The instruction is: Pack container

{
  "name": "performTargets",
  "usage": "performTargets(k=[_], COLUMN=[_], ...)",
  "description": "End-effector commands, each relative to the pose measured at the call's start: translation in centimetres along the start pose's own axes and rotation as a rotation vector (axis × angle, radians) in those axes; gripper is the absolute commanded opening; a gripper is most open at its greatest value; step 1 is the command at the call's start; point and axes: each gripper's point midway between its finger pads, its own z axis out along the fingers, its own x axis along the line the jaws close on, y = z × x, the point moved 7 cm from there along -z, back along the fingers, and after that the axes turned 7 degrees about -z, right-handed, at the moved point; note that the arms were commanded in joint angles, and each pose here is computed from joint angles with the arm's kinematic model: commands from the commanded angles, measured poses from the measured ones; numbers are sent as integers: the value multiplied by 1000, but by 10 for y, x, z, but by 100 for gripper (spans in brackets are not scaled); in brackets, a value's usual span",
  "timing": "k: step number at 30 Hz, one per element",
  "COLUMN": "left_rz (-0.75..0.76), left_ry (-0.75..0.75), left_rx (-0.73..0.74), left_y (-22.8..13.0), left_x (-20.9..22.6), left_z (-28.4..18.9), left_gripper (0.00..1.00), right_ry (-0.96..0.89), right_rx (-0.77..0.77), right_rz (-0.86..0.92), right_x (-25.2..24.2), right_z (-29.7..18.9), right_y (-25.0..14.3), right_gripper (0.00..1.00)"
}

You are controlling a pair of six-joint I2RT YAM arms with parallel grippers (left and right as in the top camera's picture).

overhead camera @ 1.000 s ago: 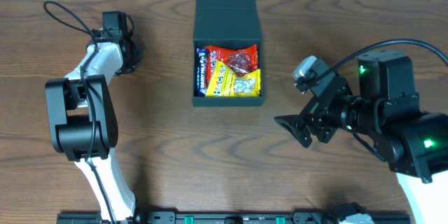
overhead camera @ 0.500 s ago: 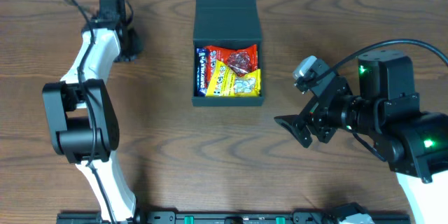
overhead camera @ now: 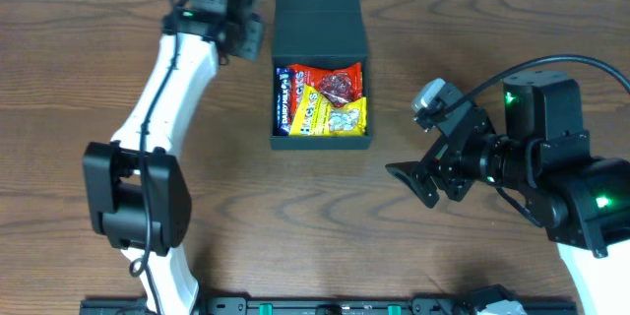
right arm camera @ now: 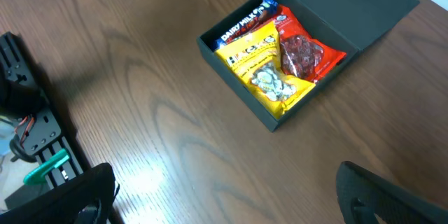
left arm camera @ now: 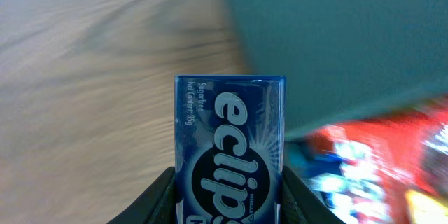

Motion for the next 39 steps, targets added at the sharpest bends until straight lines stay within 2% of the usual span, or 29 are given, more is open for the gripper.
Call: performTargets(k=[1,7,11,15,17,18,19,20,21,25,28,32,39], left_rz=[310,674,865,899,899,899,900,902,898,832,745,504,121], left_ry=[-184,-328,-446,-473,-473,-472,-467,-463,-458,-385,-264,-99,-67], left_rx=[-21,-33,-35,-28,-30,-34,-41,-50,-60,-91,-122,-155,-155], left_y=[1,-12,-25,-30,-29,-29,-27,-26,-24,-12,3,21,32], left_x=[-45,-98,-123,-129,-129,-130,-130,-130,-130,-126,-118,-98,-48], left_z=[-4,-7,-12,-11,-10,-10,-10,-10,-10,-7,-4,-4,-7], left_gripper=[13,13,6,6,10,16,35,96,95,95,95,95,95], right_ry=[-3,-3,-3,-3,-3,-3,-3,-3,-3,-3,-3,-1,-7], right_rx=[-3,-3,-3,-3,-3,-3,-3,-3,-3,-3,-3,-3,-11], right_rz=[15,15,15,15,15,15,15,15,15,15,15,17,18], right_x=[-1,-1,-1,-1,-1,-1,-1,-1,-1,-1,-1,-1,-2], right_z=[-1,-1,-1,-1,-1,-1,-1,-1,-1,-1,-1,-1,-1], right_y=[0,0,0,0,0,0,0,0,0,0,0,0,2], right_gripper=[99,99,99,99,99,99,99,99,99,99,99,99,99])
